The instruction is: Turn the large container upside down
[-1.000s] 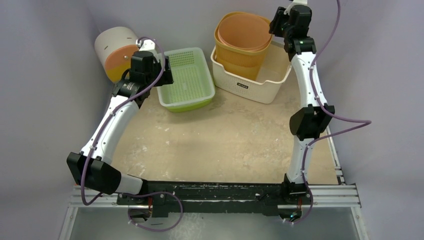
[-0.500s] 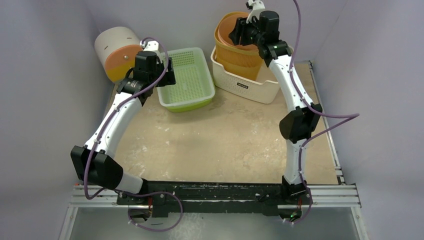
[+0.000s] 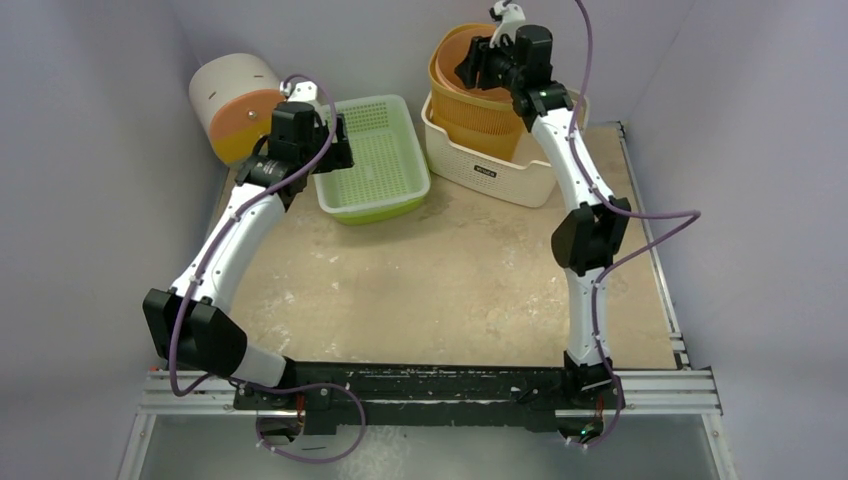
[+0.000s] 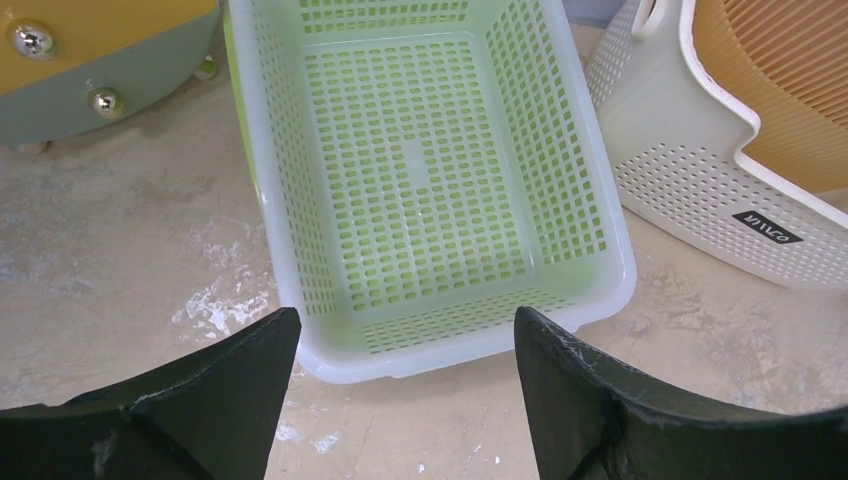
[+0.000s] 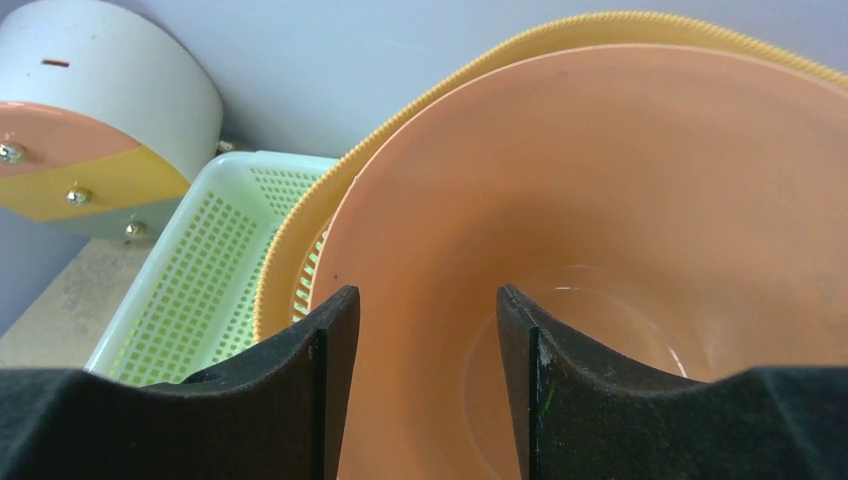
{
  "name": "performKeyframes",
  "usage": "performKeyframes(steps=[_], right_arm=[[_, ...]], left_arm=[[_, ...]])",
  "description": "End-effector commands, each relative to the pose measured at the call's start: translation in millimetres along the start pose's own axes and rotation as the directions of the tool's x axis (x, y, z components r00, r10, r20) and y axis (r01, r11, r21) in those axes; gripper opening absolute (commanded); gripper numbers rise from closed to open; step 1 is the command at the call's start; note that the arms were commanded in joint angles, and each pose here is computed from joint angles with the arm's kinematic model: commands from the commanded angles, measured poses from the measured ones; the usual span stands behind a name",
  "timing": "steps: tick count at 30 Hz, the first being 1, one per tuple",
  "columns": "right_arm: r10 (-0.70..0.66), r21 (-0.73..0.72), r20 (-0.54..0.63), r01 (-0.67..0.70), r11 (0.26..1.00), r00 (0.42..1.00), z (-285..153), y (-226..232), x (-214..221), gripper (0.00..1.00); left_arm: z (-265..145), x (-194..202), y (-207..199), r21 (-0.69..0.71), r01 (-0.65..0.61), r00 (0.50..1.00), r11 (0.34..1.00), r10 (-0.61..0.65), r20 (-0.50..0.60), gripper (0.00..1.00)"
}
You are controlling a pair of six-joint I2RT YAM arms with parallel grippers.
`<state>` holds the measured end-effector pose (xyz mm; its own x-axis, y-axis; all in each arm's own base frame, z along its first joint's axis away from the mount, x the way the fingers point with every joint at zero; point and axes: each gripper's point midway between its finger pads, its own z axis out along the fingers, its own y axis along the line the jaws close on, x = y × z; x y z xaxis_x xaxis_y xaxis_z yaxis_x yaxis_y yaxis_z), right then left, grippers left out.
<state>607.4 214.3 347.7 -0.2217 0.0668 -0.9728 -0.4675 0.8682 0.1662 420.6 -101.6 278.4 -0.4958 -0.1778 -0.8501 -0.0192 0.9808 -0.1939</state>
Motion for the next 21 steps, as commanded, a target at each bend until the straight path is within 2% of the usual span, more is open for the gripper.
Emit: performKeyframes(steps=[1, 8, 16, 21], right_arm=[[-0.034, -0.09, 0.101, 0.043, 0.995, 0.994, -3.7, 30.8, -36.5, 0.56], [-0.012, -0.11, 0.156, 0.03, 0.994, 0.988, -7.6, 45.8, -49.5, 0.6], [0.001, -0.094, 0.124, 0.011, 0.996, 0.992, 11.7, 47.4, -33.1, 0.62], [-0.037, 0.0, 0.098, 0.037, 0.999, 0.994, 20.8, 34.0, -19.2, 0.62]], left_arm=[[4.8, -7.1, -4.2, 0.019, 0.021, 0.999, 1.0, -0.021, 0.028, 0.75], [6.4, 4.9, 1.3, 0.002, -0.021, 1.0, 1.0, 0.021, -0.021, 0.75], [8.5, 15.6, 2.3, 0.008, -0.035, 0.998, 0.999, 0.035, -0.044, 0.75], [7.7, 19.8, 4.3, 0.005, -0.038, 0.998, 0.999, 0.038, -0.05, 0.75]])
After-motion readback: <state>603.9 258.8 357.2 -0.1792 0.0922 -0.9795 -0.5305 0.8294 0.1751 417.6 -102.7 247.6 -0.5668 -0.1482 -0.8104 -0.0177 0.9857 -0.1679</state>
